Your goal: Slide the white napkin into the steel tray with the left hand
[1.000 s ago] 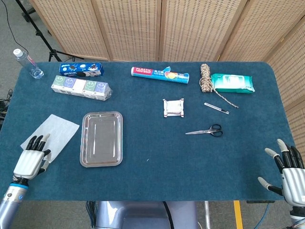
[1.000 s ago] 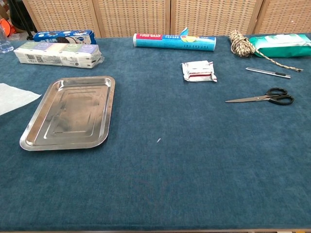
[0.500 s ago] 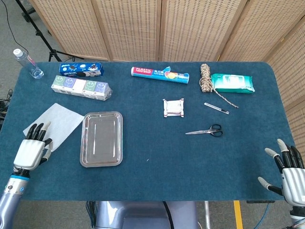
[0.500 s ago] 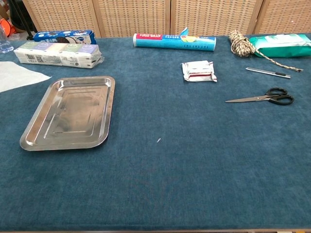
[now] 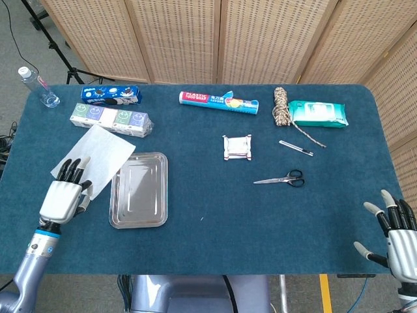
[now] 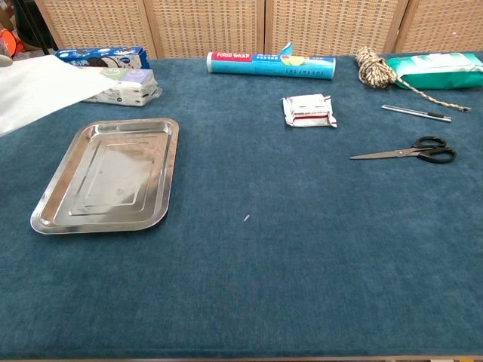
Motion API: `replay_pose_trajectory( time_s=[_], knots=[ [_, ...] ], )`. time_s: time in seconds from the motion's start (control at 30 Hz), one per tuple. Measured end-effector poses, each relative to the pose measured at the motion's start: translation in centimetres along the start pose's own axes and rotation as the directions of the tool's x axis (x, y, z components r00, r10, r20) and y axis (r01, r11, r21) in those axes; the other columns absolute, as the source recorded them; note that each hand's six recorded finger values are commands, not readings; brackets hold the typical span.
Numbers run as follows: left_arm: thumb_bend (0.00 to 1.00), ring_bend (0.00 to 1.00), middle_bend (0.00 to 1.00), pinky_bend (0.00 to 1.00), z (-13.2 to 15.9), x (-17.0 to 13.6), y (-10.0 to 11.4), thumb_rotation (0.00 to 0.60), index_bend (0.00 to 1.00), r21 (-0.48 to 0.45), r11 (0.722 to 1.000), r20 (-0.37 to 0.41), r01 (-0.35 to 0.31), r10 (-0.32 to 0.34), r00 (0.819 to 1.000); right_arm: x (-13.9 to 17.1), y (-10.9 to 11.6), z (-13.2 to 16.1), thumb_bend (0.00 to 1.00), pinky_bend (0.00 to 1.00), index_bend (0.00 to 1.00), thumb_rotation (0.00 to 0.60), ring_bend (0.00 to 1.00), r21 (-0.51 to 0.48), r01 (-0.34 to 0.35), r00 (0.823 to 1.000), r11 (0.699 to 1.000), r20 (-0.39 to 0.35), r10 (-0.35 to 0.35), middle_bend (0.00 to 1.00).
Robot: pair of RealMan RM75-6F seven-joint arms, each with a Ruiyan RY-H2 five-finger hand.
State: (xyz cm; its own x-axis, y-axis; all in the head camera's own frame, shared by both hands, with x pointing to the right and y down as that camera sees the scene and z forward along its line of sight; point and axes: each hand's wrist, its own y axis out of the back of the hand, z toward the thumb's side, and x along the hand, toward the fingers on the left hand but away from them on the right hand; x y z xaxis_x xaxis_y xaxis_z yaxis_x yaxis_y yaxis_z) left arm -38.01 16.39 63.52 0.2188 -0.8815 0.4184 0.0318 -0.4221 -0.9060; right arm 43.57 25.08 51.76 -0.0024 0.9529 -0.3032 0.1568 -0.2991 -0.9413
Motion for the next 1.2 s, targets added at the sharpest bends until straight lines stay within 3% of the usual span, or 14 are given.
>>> replay_pose_trajectory(
  time_s=[0.7,1.2],
  knots=[
    [0.43,0.0,0.0,0.0,6.3,2.5,-1.3,0.6,0.78,-0.107,0.993,-0.008,0.039,-0.04,0.999,0.1,0.5,-0.3,0.05,0.0,0.21,0.6,0.0,-0.012,0.014,1.0,1.0,0.005,-0.014,0.0],
    [0.43,0.0,0.0,0.0,10.4,1.7,-2.2,0.6,0.78,-0.151,0.984,-0.009,0.093,-0.095,0.995,0.4,1.3,-0.7,0.05,0.0,0.21,0.6,0.0,-0.021,0.034,0.999,0.999,0.011,-0.034,0.0]
  ],
)
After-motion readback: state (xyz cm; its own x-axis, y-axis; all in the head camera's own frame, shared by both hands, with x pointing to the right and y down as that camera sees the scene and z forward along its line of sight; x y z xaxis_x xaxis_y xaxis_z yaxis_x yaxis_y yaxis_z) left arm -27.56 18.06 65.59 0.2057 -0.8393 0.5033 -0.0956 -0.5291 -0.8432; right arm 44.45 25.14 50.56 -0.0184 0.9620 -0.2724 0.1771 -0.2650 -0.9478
